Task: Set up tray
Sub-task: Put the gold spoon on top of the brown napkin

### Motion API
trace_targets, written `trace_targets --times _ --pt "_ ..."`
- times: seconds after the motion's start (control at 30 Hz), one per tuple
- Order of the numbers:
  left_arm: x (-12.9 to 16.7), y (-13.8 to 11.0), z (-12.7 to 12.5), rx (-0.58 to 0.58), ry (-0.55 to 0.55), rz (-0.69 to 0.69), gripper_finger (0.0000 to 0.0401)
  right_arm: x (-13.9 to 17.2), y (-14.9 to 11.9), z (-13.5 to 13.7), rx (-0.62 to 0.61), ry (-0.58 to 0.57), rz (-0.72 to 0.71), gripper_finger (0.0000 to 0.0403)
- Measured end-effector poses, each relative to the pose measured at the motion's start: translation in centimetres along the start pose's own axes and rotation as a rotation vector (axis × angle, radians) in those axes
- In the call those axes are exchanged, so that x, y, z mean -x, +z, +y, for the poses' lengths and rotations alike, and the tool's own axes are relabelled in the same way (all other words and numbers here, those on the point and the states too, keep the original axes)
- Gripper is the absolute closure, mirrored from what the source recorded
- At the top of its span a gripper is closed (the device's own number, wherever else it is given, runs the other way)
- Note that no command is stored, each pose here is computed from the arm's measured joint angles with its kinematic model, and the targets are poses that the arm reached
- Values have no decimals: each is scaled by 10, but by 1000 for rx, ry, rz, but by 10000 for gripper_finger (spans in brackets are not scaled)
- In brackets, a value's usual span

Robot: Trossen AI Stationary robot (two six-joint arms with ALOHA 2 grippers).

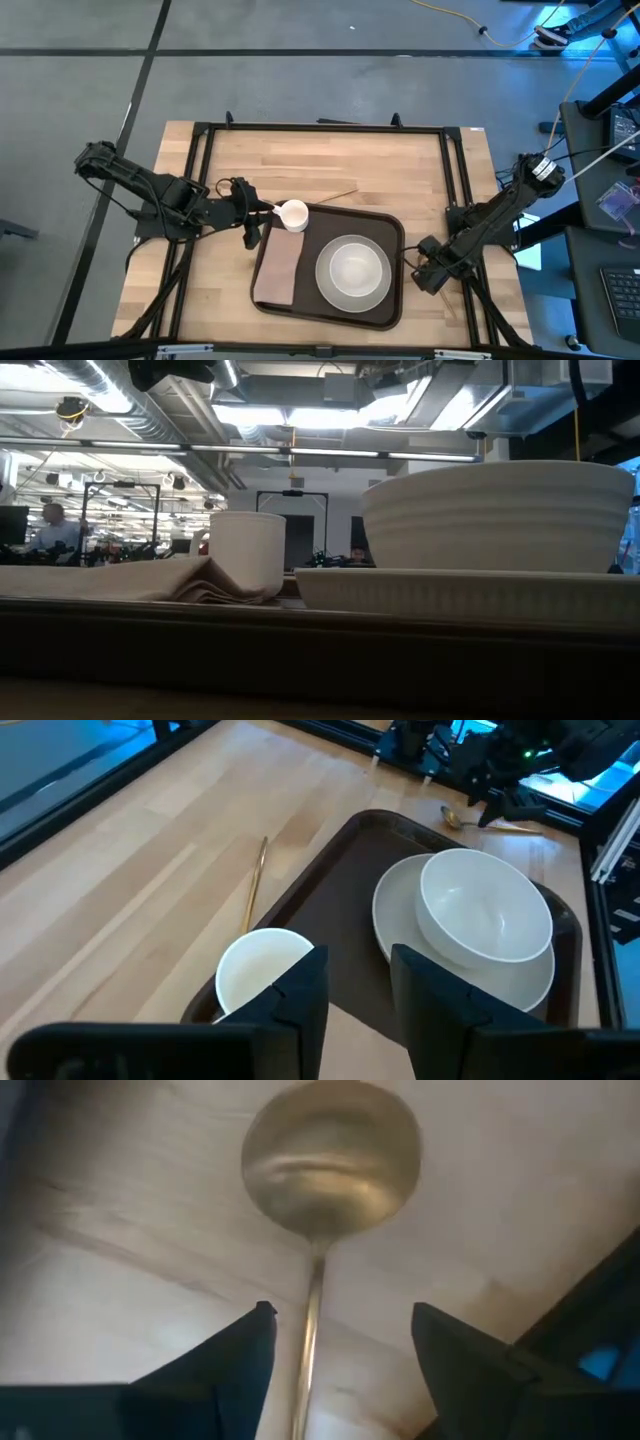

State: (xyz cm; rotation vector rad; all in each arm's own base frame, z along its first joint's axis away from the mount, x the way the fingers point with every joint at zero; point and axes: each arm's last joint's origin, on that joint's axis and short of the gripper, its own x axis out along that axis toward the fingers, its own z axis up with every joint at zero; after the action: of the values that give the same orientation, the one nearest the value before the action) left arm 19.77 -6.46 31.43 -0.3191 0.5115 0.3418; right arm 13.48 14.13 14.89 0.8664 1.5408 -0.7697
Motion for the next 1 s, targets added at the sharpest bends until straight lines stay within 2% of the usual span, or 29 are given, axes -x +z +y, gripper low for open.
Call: trace_targets --times 0.23,0.63,0.83,1.0 --pt "0 0 0 -2 1 0 297 -18 3 -1 16 106 33 238" --pt "0 1 1 -3 47 -35 298 -22 5 -10 9 40 23 387" --pt "0 1 1 -31 51 -37 298 -17 3 -5 8 44 23 395" --pt "0 0 0 -46 11 -7 298 5 -2 8 10 72 7 398"
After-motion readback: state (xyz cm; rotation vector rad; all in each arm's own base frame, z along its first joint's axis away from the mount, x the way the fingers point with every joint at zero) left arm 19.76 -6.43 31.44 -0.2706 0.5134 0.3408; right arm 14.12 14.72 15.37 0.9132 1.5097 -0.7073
